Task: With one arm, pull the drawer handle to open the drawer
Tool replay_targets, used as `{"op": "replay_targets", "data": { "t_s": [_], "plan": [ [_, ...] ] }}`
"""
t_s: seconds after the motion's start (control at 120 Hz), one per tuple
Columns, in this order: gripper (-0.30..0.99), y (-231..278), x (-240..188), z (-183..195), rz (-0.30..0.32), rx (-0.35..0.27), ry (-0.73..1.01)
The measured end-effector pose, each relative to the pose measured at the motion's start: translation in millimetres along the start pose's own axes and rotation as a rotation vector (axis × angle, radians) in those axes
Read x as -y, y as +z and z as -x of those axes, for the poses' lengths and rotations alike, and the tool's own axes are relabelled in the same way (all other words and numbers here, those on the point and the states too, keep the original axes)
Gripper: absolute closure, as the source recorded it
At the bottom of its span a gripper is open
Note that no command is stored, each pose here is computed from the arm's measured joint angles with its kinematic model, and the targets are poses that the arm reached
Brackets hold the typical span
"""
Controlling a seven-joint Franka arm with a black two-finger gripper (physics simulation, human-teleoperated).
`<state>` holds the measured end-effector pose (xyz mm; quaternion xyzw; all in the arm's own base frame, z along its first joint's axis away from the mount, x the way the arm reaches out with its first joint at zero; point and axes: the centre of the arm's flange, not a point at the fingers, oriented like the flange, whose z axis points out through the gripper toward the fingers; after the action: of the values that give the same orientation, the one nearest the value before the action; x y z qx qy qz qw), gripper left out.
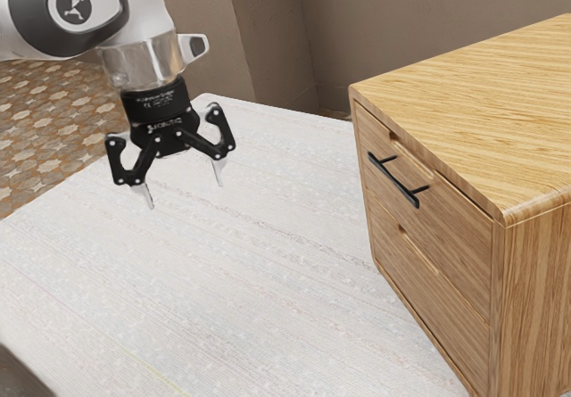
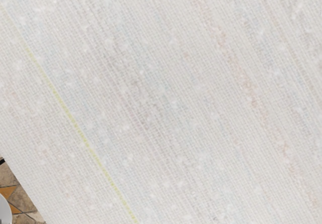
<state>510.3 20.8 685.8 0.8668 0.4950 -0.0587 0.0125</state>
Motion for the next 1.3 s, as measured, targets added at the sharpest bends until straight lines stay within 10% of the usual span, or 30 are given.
{"op": "replay_targets", "data": {
  "t_s": [0.283, 0.483, 0.783, 1.3],
  "plan": [
    [0.00, -8, -7, -1, 0.065, -0.024, -0.235],
    [0.00, -104, 48, 16, 0.221, -0.134, -0.372],
    [0.00, -105, 42, 16, 0.233, -0.155, -0.493],
    [0.00, -101, -17, 87, 0.387, -0.158, -0.342]
  ]
}}
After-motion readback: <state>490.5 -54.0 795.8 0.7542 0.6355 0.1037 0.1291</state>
